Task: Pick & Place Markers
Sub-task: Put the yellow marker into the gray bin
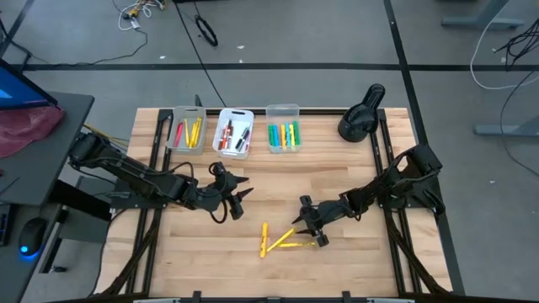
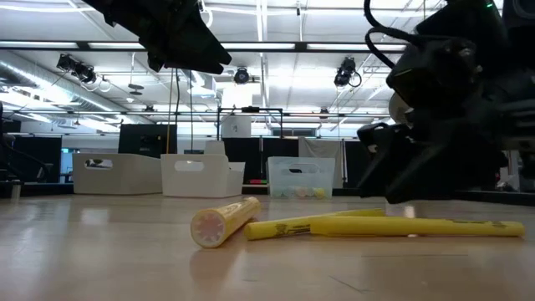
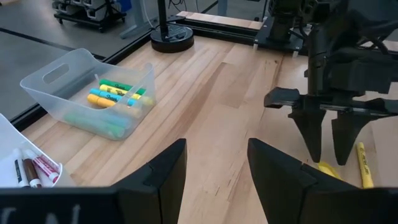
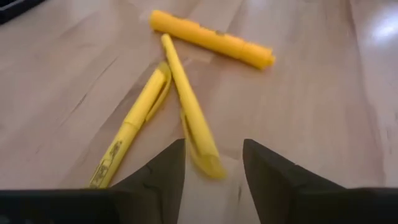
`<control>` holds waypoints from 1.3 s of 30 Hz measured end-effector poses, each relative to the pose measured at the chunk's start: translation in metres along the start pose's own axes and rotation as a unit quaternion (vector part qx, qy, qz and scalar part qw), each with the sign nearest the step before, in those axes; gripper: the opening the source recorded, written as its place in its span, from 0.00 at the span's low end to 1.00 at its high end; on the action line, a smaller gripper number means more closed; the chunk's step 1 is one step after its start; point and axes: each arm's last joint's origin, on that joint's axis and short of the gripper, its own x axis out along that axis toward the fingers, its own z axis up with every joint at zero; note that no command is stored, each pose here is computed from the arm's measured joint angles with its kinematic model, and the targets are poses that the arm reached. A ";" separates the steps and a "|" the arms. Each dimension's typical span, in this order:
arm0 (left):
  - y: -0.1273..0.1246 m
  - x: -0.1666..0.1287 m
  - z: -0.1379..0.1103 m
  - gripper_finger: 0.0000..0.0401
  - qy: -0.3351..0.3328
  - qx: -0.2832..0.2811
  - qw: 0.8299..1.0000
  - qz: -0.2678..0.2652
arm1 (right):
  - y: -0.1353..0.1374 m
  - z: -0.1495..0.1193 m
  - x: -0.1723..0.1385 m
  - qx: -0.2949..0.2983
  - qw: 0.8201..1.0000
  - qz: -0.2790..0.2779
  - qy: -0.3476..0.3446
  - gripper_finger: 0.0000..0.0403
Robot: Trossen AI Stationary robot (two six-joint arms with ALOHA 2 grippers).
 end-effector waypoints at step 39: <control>0.000 0.000 0.000 0.44 0.001 0.001 1.000 0.000 | -0.024 -0.016 0.006 0.029 0.996 0.041 0.080 0.12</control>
